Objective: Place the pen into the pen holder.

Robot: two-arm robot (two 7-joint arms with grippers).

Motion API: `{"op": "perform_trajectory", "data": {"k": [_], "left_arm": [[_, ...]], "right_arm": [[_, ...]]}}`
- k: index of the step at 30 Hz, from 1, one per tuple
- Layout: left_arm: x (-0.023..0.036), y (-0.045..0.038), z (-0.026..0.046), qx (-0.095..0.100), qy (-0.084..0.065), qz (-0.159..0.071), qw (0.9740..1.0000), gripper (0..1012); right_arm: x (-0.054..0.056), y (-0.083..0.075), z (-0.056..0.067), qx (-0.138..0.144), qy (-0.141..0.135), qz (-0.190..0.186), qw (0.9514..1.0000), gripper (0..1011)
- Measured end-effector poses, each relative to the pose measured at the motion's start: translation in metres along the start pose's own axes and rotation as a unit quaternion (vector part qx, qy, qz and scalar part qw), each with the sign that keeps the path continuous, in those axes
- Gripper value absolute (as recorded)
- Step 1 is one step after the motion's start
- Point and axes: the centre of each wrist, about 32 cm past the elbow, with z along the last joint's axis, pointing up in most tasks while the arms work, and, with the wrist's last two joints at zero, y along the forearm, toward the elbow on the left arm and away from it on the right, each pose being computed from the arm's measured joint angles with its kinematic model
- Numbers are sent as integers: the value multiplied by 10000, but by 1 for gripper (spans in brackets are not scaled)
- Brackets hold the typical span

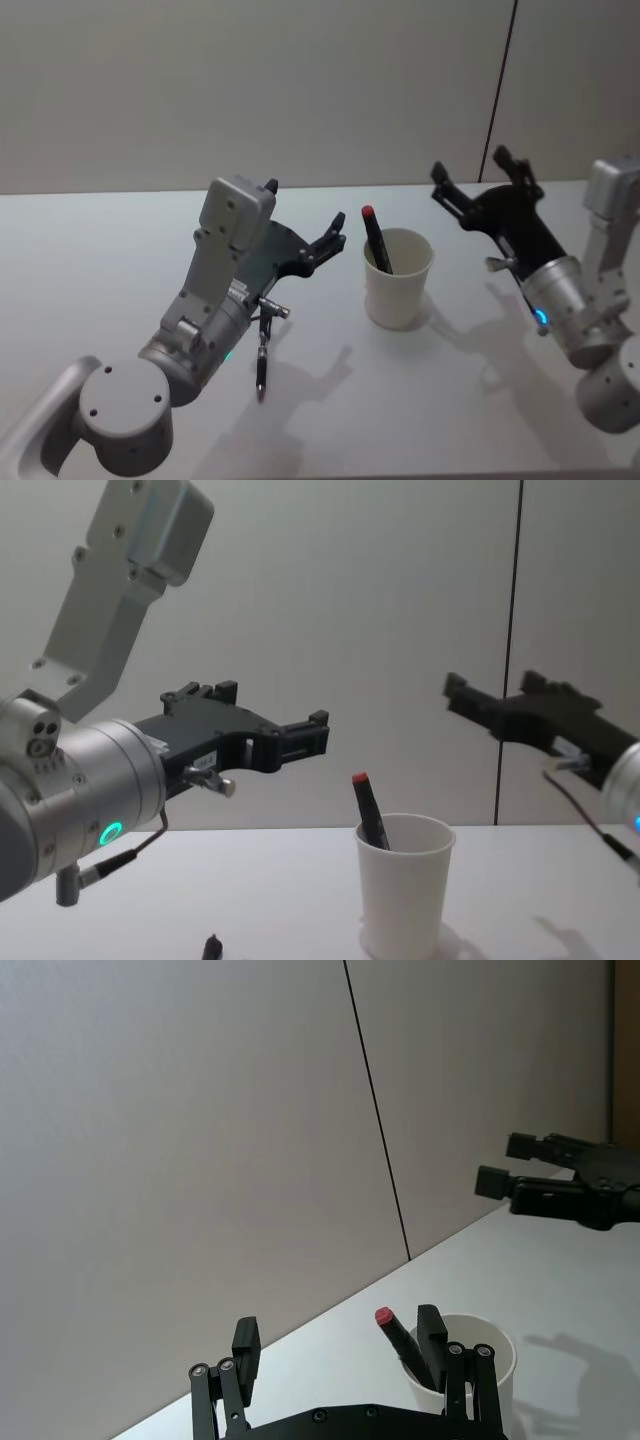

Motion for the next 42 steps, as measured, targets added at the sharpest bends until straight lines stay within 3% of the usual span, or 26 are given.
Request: {"op": "perform_trajectory", "data": {"k": [7,21,42], "left_arm": [[0,0,0,0,0,0,10000,1000],[0,0,0,0,0,0,10000,1000],[2,4,-1,51,17,3,10000,1000]], "right_arm": [[43,-218,146,-204,139,-340,9991,1002],[106,-593,299,-534,275,-785,9951,1002],[128,-811,379,-709,333,-987,9920,1001]]}}
